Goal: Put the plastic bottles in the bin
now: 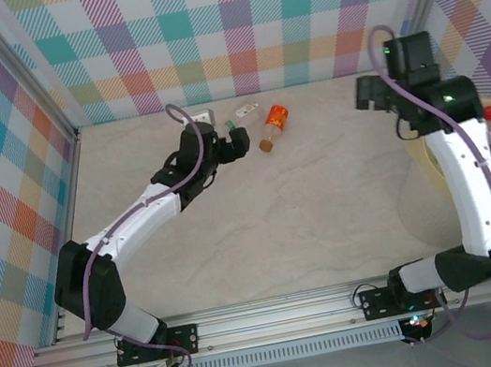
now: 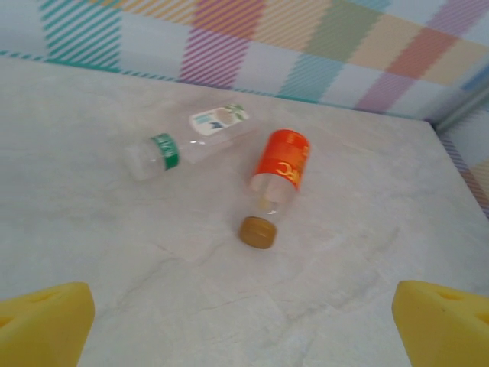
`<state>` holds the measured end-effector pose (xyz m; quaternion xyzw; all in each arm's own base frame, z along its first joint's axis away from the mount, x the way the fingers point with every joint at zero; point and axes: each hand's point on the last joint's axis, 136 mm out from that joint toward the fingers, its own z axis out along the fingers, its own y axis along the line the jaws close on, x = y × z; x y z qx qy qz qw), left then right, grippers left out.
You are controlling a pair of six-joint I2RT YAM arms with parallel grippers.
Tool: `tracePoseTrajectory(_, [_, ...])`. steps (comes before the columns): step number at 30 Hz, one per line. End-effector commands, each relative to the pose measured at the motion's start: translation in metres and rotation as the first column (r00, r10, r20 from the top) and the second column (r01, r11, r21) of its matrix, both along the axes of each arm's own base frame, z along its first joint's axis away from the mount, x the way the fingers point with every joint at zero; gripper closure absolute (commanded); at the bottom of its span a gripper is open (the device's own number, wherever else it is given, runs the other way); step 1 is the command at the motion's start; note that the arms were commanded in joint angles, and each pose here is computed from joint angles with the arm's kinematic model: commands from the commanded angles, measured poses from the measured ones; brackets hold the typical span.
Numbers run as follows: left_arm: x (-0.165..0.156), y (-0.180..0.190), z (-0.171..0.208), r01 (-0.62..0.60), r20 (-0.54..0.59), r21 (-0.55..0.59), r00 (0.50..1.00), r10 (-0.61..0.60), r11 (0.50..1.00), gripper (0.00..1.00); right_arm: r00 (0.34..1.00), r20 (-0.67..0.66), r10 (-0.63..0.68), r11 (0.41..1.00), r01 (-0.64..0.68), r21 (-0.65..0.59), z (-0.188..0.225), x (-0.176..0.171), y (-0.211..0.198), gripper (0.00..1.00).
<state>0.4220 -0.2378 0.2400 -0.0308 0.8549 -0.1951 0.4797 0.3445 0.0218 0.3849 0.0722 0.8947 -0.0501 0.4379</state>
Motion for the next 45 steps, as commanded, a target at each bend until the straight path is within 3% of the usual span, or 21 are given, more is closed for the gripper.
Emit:
tracePoseTrajectory(1, [0.003, 0.023, -0.012, -0.125, -0.058, 0.003, 0.99, 0.125, 0.992, 0.0, 0.984, 0.089, 0.157, 0.972, -0.169, 0.16, -0.01, 0.051, 0.067, 0.0])
tracePoseTrajectory(7, [0.0, 0.055, -0.023, -0.247, -0.08, 0.043, 0.965, 0.25, 0.968, 0.0, 0.971, 0.166, 0.173, 0.893, -0.225, 0.389, -0.043, 0.106, 0.123, 0.0])
tracePoseTrajectory(15, [-0.005, 0.082, -0.034, -0.354, -0.091, 0.021, 0.931, 0.354, 0.935, 0.0, 0.991, 0.115, 0.071, 0.837, -0.121, 0.533, -0.111, 0.169, 0.152, 0.0])
tracePoseTrajectory(20, [-0.013, 0.096, -0.036, -0.389, -0.087, 0.038, 0.916, 0.391, 0.921, 0.0, 0.997, 0.053, 0.056, 0.85, -0.076, 0.521, -0.15, 0.203, 0.163, 0.0])
tracePoseTrajectory(32, [-0.028, 0.115, -0.045, -0.431, -0.105, 0.023, 0.896, 0.431, 0.902, 0.0, 1.0, -0.015, 0.015, 0.882, -0.006, 0.472, -0.218, 0.248, 0.171, 0.0])
tracePoseTrajectory(45, [-0.034, 0.125, -0.048, -0.436, -0.097, 0.086, 0.891, 0.444, 0.896, 0.0, 0.983, -0.184, 0.016, 0.867, 0.078, 0.492, -0.298, 0.264, 0.191, 0.03])
